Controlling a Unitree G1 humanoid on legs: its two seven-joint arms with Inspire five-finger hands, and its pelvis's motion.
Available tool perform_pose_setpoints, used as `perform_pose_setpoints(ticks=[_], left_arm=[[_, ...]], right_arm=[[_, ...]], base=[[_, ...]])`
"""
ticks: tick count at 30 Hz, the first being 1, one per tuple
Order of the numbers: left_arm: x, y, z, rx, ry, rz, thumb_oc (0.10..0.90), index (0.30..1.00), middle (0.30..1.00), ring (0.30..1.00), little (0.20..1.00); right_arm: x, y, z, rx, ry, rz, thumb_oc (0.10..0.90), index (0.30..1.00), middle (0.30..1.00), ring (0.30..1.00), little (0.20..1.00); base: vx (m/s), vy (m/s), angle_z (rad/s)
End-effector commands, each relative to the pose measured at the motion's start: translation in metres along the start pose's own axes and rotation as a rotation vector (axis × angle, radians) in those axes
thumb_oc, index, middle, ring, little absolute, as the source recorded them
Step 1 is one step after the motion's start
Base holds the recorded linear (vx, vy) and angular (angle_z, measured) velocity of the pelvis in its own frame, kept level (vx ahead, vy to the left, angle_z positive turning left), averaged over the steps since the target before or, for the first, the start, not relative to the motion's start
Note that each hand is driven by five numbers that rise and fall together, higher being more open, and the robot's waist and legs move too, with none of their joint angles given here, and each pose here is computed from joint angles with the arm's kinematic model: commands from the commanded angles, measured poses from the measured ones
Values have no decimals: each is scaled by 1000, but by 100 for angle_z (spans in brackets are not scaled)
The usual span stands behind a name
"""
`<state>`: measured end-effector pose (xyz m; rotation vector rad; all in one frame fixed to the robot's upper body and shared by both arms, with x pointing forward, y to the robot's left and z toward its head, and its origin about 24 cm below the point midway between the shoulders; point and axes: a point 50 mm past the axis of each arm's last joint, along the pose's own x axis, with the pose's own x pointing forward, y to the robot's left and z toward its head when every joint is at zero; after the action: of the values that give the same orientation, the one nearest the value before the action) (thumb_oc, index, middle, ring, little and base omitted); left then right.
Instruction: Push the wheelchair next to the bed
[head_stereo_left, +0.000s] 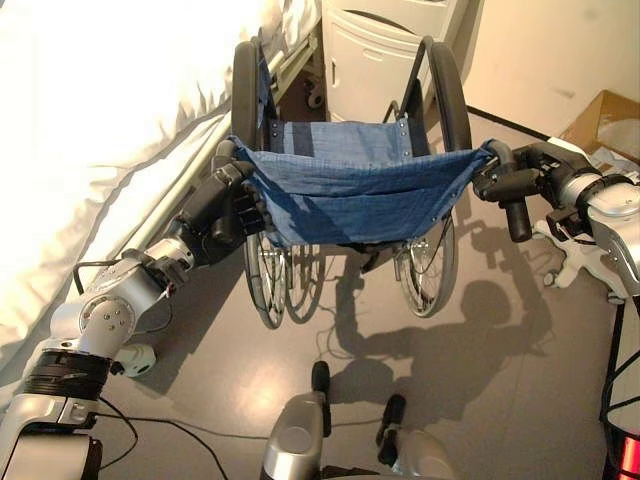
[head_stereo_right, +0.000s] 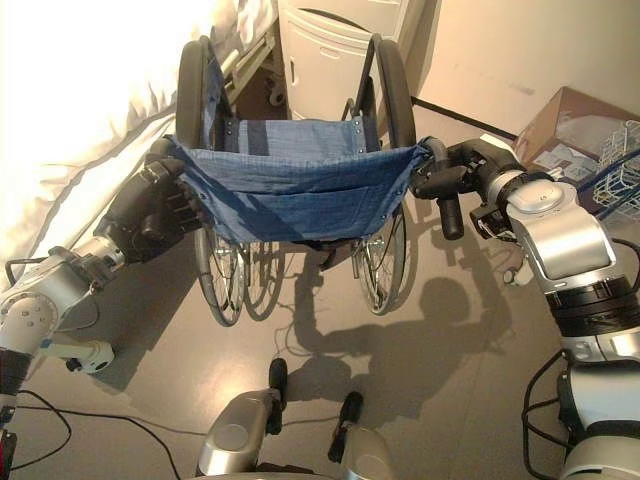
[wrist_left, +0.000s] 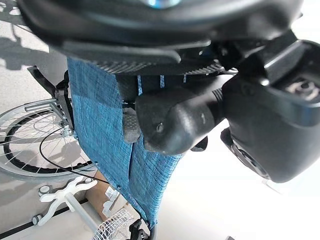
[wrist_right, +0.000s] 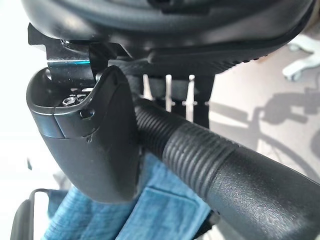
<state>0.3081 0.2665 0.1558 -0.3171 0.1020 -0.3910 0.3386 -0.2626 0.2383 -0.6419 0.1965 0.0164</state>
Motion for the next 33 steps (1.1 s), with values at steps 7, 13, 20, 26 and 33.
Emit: perform_pose_setpoints(ticks=[7, 13, 20, 26, 33], left_arm=[[4, -3, 87, 5, -505, 41, 541, 512, 512, 512, 512], [2, 1, 89, 7, -509, 70, 800, 900, 900, 900, 900], [-9, 5, 102, 39, -558, 125, 800, 900, 900, 900, 900], [-24, 7, 111, -44, -655, 127, 800, 900, 900, 900, 900], [-59, 17, 118, 37, -731, 243, 800, 900, 900, 900, 900]], right_arm=[[-3, 48, 62, -77, -355, 208, 546, 519, 519, 519, 519], [-3, 42, 59, -42, -342, 149, 800, 900, 900, 900, 900], [-6, 26, 52, 22, -337, 66, 800, 900, 900, 900, 900], [-12, 5, 39, 78, -334, -23, 800, 900, 900, 900, 900], [-32, -30, 12, 151, -312, -173, 800, 900, 900, 900, 900]], base=[[28, -37, 2], [-3, -38, 4], [-10, -29, 3], [-8, -22, 2], [-9, -26, 11]])
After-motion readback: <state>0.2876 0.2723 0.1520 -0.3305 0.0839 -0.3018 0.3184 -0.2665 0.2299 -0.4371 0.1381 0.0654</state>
